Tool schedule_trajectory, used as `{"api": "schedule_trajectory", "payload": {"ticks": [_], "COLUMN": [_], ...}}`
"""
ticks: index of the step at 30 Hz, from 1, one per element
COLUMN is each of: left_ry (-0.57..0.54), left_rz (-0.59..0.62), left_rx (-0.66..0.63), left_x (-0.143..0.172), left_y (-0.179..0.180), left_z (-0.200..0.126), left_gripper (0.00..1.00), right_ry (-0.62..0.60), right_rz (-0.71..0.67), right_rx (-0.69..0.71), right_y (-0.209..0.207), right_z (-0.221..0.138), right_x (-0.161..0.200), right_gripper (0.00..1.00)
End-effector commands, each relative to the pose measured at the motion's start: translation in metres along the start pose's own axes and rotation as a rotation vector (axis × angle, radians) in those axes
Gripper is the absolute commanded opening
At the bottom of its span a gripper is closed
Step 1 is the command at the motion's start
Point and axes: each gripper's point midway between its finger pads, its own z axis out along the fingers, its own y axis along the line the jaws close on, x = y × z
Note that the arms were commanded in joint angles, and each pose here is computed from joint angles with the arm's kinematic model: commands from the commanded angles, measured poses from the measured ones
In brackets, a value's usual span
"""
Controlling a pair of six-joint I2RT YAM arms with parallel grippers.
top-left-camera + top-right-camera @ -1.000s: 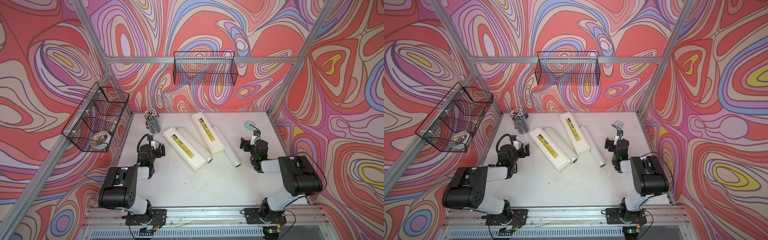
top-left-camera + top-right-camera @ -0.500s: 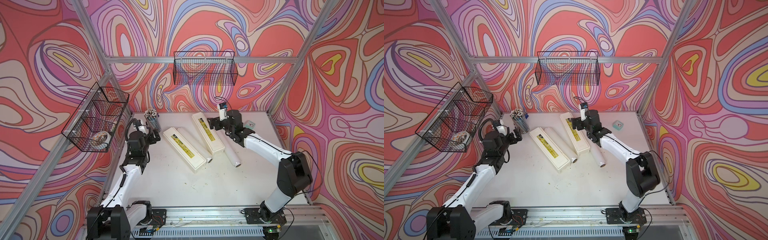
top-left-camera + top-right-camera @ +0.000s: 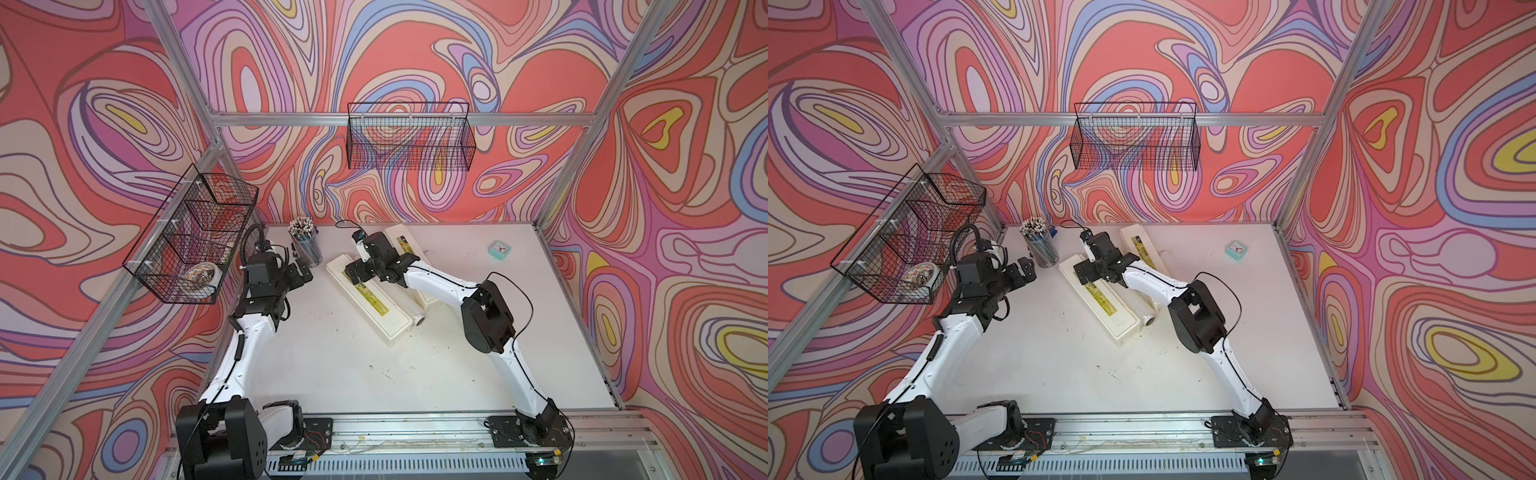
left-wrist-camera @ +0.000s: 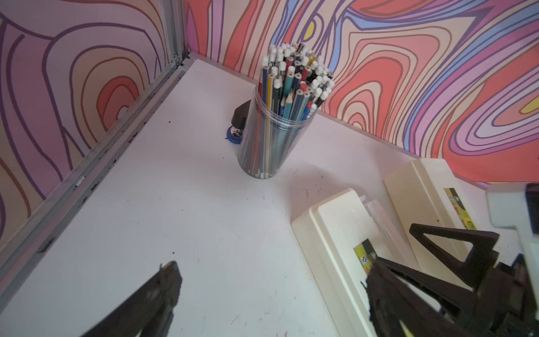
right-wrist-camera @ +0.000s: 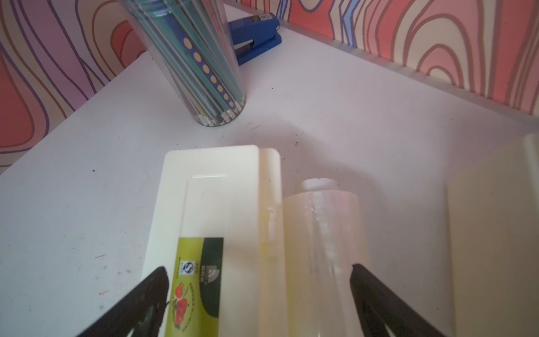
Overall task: Put plastic wrap rolls into dispensers
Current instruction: Pick up the plastic wrap cutting box from the center of the board.
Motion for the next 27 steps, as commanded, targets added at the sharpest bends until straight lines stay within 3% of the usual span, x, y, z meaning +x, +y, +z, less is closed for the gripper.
{"api": "schedule_trajectory", "payload": {"ticks": [1, 19, 27], "left_ry": [0.030, 0.059, 0.065], "left_rz": [0.004, 0.007, 0.004], "left_rx": [0.009, 0.005, 0.013], "left_x": [0.002, 0.006, 0.006], "left_y": [0.001, 0.007, 0.006], "left_z": [0.000, 0.012, 0.014], "left_gripper": [1.00, 1.00, 1.00], "right_ry": [0.061, 0.221, 0.203], "right_rz": [0.019, 0.012, 0.003], "right_rx": [-0.015, 0.025, 0.080], "right_y": [0.006, 0.032, 0.026], "right_z": [0.006, 0.038, 0.051], "right_x": [0.009, 0.065, 0.066], "right_gripper": [0.98, 0.98, 0.98]}}
